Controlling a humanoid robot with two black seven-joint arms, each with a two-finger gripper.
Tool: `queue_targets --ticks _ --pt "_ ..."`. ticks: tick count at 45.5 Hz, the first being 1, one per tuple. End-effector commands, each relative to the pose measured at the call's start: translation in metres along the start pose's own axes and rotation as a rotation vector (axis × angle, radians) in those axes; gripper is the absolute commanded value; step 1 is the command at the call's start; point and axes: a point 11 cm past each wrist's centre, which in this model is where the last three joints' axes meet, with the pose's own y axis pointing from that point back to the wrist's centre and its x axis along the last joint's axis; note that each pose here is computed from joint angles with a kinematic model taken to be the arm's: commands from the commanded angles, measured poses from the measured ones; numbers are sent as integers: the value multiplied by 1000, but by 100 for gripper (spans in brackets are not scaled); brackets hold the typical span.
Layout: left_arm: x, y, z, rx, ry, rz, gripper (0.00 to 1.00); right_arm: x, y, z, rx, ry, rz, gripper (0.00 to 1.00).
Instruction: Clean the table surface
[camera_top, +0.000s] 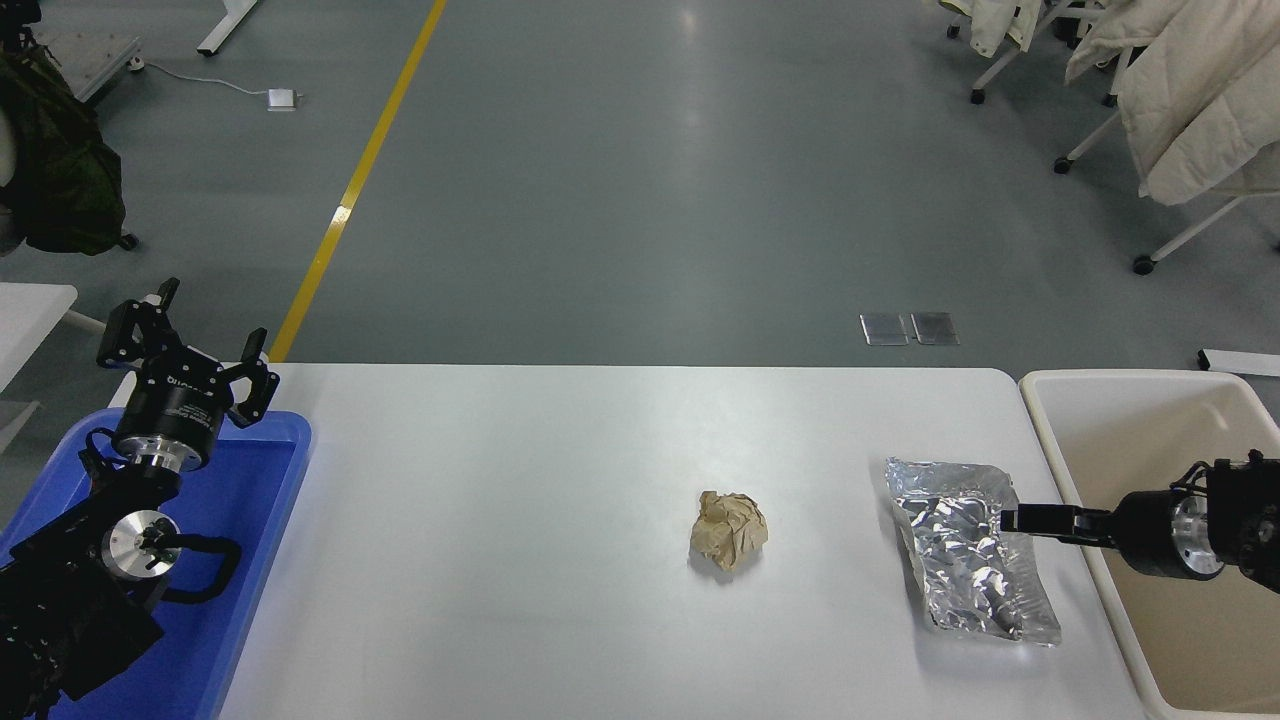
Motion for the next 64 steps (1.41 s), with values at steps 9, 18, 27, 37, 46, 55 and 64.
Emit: queue_targets --ticks 9,18,27,37,46,55,64 --pt "0 0 0 0 0 -1 100 -13 -14 -3 -2 25 -17 100" --pt "0 0 0 0 -1 1 100 -15 -25 -10 8 36 -14 100" --pt "0 0 0 0 0 -1 100 -17 -31 -7 -14 47 -12 94" --pt "0 0 0 0 0 -1 100 -22 -34 -6 -22 53 -21 75" --pt "0 0 0 0 -1 1 100 -28 -34 -3 -35 77 -53 11" --pt "0 0 0 0 -1 1 100 -23 -29 6 -67 88 -49 0" --pt "0 0 0 0 0 -1 100 -20 -29 2 -35 80 -42 0"
